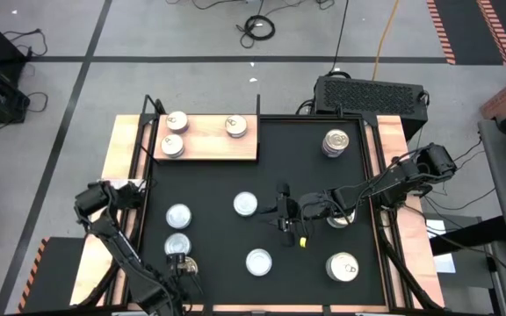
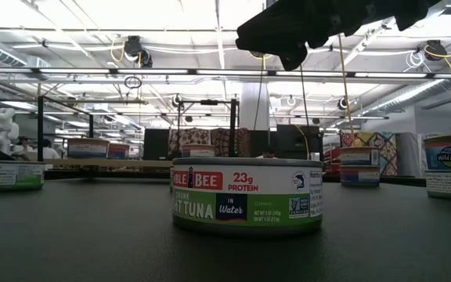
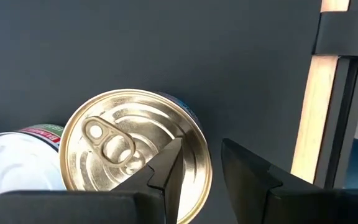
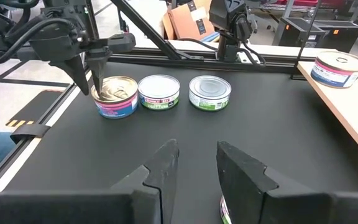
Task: Stack canned seafood by type on shelf
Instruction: Put the blue-pink tuna can on the shelf
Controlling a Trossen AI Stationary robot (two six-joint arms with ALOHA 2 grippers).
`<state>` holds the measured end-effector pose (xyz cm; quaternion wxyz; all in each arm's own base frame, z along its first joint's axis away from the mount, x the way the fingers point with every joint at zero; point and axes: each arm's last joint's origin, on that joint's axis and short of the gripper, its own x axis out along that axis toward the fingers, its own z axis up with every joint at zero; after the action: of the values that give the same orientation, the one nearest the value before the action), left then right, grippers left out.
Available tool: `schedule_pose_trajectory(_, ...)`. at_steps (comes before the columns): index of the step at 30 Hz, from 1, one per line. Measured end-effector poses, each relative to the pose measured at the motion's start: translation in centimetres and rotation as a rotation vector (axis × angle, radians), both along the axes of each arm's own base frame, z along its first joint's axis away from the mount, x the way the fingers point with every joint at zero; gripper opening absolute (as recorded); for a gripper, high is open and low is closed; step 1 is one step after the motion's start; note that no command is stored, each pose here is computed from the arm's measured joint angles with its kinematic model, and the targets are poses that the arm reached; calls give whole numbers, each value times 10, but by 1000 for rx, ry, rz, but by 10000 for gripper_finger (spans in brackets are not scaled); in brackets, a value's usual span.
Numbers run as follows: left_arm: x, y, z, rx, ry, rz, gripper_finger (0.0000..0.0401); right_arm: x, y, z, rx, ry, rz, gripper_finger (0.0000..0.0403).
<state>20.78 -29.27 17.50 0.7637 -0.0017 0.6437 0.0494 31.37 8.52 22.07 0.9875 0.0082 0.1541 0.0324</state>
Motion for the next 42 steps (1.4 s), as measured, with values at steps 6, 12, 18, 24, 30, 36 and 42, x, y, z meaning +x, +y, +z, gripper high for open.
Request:
schedule_pose_trajectory(6,-5,-5,-9,59,-17,-25,111,0,0,0,0,0,0,105)
schedule_pose_trajectory(12,-11,-5,-10,110,-34,-35,80,0,0,0,0,0,0,105)
schedule_pose_trajectory(18,-13,-2,-11,151,-35,-40,9,0,0,0,0,0,0,105)
schedule_pose_trajectory(24,-12,-2,-9,171,-47,-67,3,0,0,0,0,0,0,105)
schedule_pose_trajectory(30,-6,-3,1,227,-75,-94,1,0,0,0,0,0,0,105)
schedule_pose_trajectory(36,0,1,12,262,-64,-120,0,0,0,0,0,0,0,105)
schedule_pose_trajectory(42,14,9,14,285,-69,-152,0,0,0,0,0,0,0,105)
